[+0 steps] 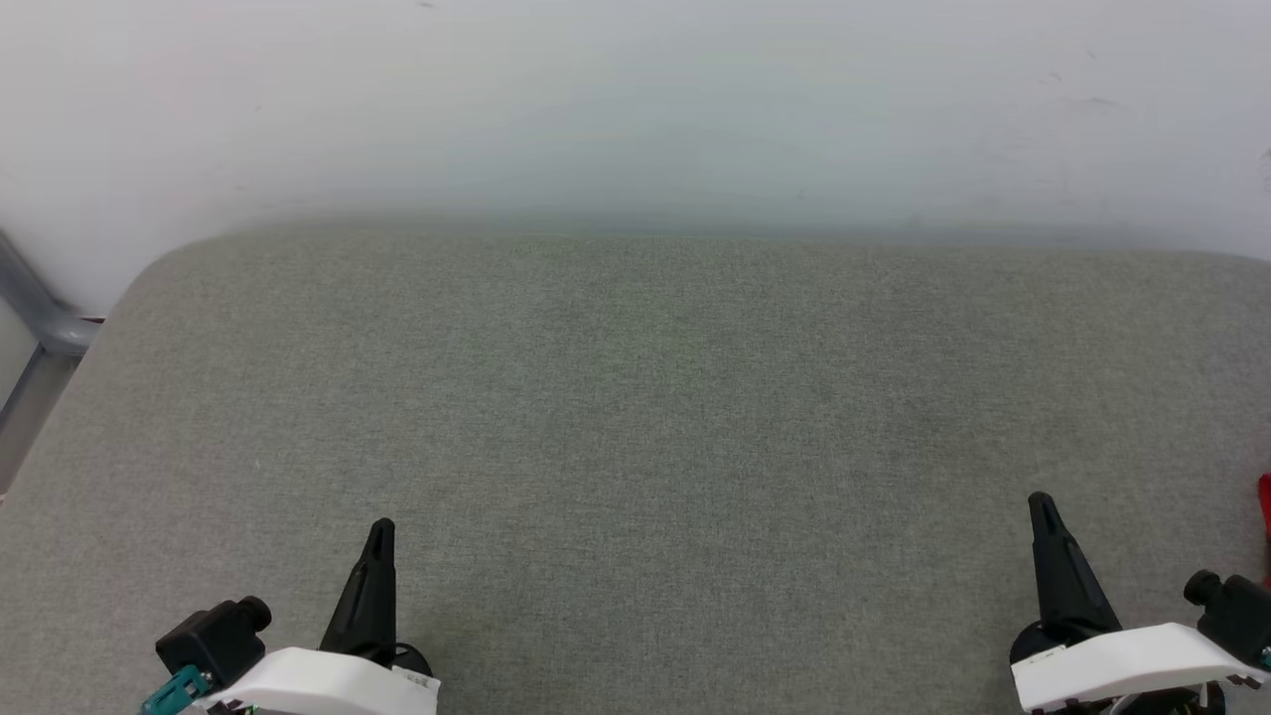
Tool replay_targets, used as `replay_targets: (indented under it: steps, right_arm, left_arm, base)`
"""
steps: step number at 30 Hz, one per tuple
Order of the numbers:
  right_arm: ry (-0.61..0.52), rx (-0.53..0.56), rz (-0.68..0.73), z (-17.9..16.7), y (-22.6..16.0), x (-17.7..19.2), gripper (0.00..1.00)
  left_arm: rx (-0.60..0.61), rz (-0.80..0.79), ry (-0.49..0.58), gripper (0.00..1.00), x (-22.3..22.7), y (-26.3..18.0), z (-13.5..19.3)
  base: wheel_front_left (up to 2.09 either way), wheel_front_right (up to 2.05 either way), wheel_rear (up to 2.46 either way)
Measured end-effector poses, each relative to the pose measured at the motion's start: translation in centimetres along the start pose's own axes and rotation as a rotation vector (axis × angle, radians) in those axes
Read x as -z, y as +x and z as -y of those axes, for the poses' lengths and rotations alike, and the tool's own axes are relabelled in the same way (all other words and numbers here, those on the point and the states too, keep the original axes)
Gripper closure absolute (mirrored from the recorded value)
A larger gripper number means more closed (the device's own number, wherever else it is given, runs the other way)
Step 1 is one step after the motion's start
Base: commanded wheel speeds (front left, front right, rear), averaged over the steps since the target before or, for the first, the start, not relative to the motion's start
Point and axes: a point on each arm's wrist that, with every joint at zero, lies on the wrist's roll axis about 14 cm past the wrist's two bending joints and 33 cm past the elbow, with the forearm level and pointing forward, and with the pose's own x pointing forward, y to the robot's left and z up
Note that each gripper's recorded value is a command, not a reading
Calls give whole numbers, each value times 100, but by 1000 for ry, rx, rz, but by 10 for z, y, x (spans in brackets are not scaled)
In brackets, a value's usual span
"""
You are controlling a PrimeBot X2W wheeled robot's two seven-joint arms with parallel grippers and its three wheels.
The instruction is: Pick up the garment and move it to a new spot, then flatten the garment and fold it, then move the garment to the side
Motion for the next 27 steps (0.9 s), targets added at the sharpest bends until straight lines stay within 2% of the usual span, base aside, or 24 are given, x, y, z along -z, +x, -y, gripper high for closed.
replay_targets:
  steps: [12,13,27]
  right_arm:
    - [168,29,-5,6,3,-2,100]
    - [206,32,-2,6,5,-4,100]
    - [372,53,-7,11,7,-5,100]
  left_arm:
    - [-28,-10,-168,100,-1,5,-6]
    - [-31,-10,-206,100,-1,6,-6]
    - [-42,-24,-373,100,-1,12,-8]
  base:
    - [0,0,0]
    - [0,0,0]
    - [0,0,0]
